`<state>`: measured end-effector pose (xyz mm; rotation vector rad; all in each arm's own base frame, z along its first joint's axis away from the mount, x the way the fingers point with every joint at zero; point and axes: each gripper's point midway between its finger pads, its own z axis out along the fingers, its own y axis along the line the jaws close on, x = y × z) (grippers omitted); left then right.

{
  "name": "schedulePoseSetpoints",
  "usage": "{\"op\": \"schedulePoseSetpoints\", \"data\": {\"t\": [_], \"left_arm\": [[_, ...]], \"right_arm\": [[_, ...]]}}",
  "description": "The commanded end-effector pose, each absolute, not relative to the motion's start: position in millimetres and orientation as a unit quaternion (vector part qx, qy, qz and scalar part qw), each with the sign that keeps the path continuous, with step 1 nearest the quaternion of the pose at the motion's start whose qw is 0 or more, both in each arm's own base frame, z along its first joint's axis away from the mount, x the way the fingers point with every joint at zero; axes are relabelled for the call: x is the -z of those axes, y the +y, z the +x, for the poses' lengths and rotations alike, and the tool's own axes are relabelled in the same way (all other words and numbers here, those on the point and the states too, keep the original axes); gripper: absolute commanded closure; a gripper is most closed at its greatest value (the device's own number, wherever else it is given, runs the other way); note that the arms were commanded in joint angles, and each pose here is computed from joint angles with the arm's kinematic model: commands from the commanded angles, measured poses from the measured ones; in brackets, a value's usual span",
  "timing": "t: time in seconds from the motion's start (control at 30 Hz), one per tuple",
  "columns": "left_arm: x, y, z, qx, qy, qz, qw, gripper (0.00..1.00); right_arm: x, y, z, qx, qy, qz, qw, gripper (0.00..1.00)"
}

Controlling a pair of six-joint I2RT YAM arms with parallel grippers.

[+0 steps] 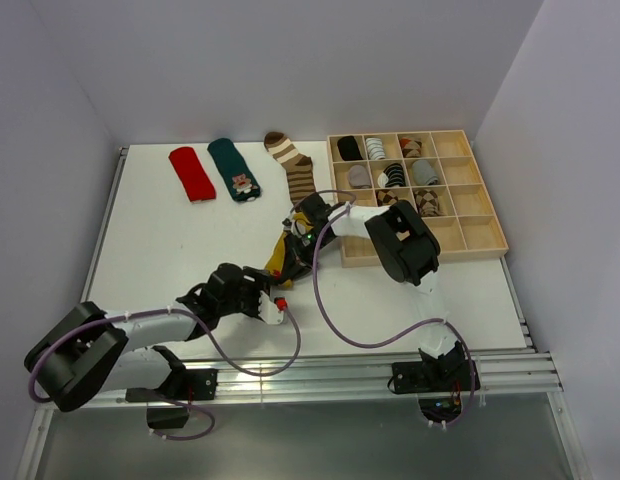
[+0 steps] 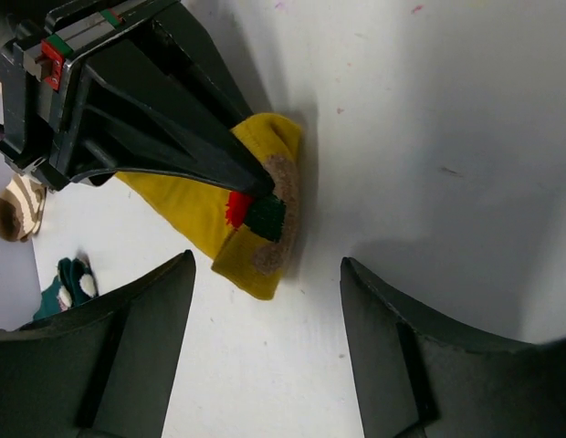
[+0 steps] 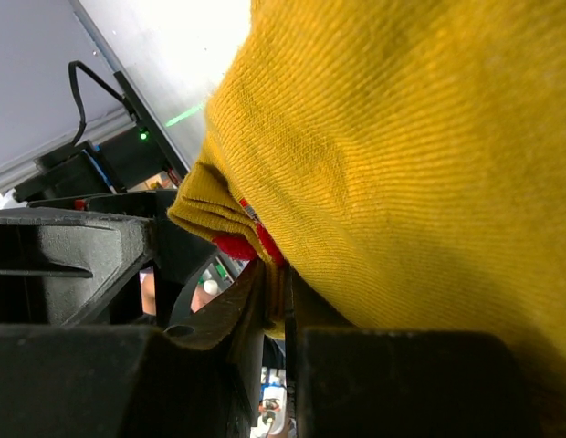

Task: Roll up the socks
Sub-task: Roll the sock at the center of the board.

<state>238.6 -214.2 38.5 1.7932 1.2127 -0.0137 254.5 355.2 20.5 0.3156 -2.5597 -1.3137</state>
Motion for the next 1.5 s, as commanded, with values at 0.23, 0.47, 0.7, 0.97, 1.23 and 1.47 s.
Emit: {"op": "schedulePoseSetpoints", "data": {"t": [0.23,0.47,0.7,0.97,1.23,1.47], "left_arm": [[-18.5,-223.5,249.1,-0.008,0.467,0.767,0.440,0.39],[6.4,-220.8,240.1,0.022,0.485,0.790,0.374,0.47],[9.7,-228.1,223.1,0.122,0.558,0.783,0.246,0.65],[7.2,-226.7,203.9,0.194,0.625,0.742,0.142,0.86],[-8.0,-204.7,191.2,0.225,0.678,0.694,0.093,0.89],[-19.7,-194.0,168.5,0.266,0.710,0.652,0.013,0.88]], "right_arm": [[-2.7,340.1,256.6,0.407,-0.899,0.089,0.137,1.00],[-5.2,339.8,258.6,0.409,-0.898,0.096,0.134,0.98],[-13.1,340.6,263.5,0.409,-0.898,0.113,0.118,0.91],[-36.2,336.5,300.4,0.355,-0.924,0.142,0.019,0.51],[-94.3,330.7,357.9,0.341,-0.923,0.127,-0.123,0.42],[-153.6,313.6,390.8,0.325,-0.908,0.094,-0.248,0.41]]}}
